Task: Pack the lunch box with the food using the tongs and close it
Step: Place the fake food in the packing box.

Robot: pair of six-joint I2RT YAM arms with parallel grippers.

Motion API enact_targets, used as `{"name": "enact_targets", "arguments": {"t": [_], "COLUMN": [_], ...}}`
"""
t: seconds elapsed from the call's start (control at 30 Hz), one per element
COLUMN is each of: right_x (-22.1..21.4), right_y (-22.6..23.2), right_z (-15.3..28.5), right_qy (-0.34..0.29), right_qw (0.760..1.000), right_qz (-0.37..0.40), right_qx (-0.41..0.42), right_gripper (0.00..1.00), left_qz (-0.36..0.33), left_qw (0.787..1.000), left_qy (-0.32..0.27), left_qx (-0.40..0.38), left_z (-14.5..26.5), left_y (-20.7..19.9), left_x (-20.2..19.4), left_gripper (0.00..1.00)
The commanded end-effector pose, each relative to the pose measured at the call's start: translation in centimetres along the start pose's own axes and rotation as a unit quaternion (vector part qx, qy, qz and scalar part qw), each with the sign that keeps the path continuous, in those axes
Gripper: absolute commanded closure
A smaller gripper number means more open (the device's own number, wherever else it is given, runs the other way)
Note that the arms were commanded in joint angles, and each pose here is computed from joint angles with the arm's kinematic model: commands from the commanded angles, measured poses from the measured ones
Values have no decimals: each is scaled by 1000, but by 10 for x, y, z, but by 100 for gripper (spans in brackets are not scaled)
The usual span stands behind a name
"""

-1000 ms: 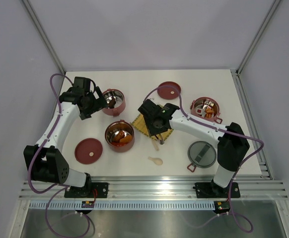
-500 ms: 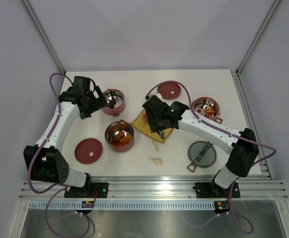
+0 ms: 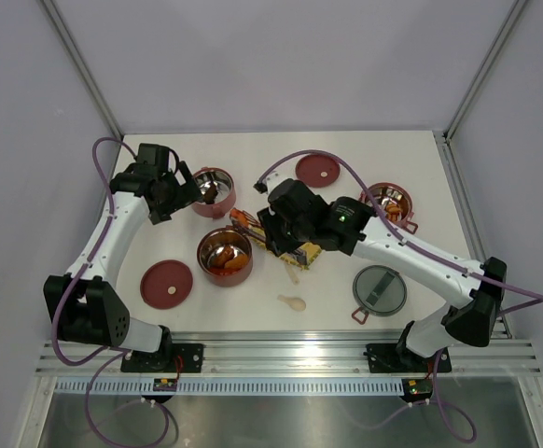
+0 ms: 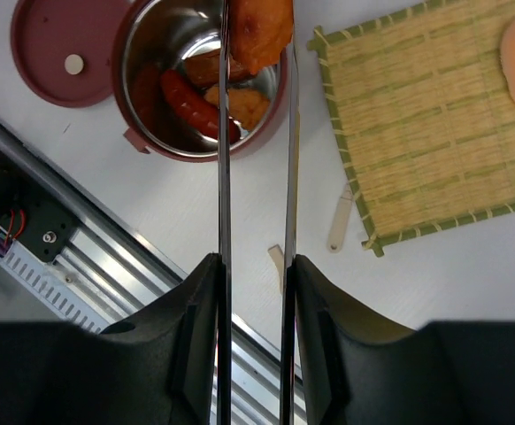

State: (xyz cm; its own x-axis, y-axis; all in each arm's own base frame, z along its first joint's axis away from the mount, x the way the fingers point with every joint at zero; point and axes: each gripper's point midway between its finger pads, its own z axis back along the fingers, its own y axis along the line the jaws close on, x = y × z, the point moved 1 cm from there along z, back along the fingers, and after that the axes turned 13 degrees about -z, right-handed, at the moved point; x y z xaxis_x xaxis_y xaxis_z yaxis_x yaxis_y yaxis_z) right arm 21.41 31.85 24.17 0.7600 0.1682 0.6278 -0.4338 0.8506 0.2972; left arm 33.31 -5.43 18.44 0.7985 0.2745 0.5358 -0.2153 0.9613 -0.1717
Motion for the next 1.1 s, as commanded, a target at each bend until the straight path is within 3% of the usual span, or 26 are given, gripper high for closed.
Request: {"name": "enact_targets", "arguments": {"t": [0.0,0.2,0.6,0.93,1.07], "right_x": [9,-9,-19,-15,0], "right_y": [29,46,48,42,23], "right_z": [9,1,-13,-14,-10], "right_qy": [-10,29,54,40,-8], "right_qw": [998,994,993,995,997], "right_qz": [44,76,82,81,76], "right_qx": [48,69,57,40,-13], "right_gripper": [75,73,47,47,52], "left_qz": [-7,-8,-11,-10,-10], "left_qw": [999,999,999,999,999], "left_qy": [-46,-49,-45,-40,-42], "left_qx": [-6,-4,-5,-6,-7], "left_z": [23,25,22,18,19], "left_y": [-2,-1,-2,-2,-2], "left_x": [22,24,22,21,21], "left_gripper": [1,1,1,1,1]}}
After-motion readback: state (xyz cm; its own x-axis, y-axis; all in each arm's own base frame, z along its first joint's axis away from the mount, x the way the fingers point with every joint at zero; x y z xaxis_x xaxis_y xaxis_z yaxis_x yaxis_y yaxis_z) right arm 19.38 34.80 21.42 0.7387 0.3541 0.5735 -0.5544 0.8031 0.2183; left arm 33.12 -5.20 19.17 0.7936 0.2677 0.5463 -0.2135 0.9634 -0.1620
